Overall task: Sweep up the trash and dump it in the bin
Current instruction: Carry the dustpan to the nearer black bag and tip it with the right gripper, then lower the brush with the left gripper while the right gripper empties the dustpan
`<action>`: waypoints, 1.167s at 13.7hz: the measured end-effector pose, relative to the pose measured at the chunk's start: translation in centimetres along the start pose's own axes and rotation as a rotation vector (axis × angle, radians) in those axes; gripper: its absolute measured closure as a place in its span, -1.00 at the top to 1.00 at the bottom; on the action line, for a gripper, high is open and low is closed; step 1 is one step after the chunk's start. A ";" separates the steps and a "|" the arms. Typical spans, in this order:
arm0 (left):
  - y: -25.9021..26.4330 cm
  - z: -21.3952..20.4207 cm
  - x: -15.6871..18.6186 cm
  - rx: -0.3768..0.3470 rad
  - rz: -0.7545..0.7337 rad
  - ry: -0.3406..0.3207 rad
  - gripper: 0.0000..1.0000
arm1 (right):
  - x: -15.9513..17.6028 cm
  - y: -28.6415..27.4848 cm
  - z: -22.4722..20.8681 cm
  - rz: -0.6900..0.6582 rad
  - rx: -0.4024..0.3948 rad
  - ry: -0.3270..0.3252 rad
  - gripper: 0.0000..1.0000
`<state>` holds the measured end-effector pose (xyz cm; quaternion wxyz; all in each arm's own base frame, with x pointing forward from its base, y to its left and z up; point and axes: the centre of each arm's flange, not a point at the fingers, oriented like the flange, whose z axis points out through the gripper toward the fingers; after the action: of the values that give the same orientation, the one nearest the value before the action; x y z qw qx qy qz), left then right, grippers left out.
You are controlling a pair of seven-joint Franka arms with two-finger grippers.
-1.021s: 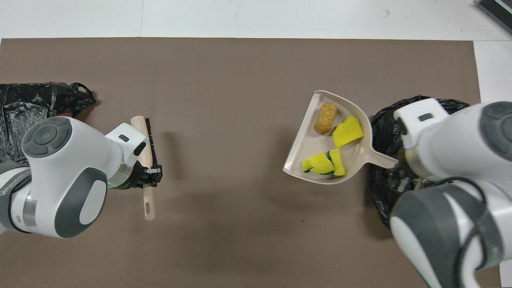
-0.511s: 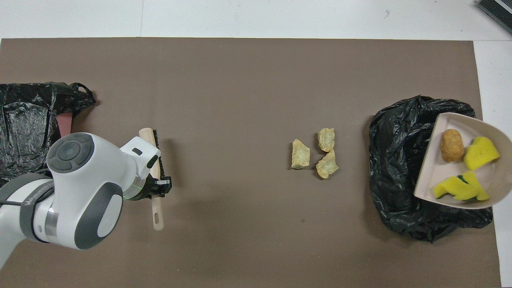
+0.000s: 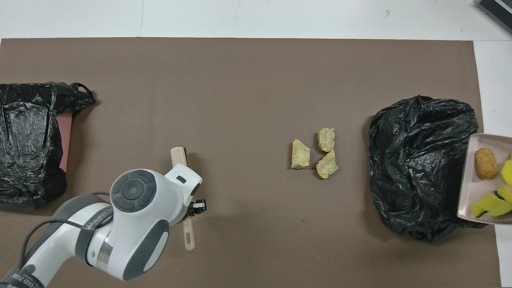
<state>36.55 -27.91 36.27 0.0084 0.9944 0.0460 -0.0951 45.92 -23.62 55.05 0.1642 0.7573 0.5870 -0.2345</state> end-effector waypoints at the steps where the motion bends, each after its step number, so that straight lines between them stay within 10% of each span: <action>1: 1.3 0.7 -1.5 -0.007 0.003 -0.006 -0.48 | 0.8 0.2 0.1 -0.032 -0.012 -0.034 -0.37; 11: 5.6 4.7 -8.2 -0.055 0.018 -0.019 -0.48 | 5.3 1.5 -2.1 -0.281 -0.092 -0.309 -0.37; 16: 4.5 3.3 -5.5 -0.088 -0.041 -0.005 0.57 | 7.1 1.5 -4.2 -0.343 -0.112 -0.450 -0.37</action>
<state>31.02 -33.00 34.13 0.0501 0.9917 0.0705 -0.0954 49.51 -16.05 54.65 0.2896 0.5656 0.6674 -0.3882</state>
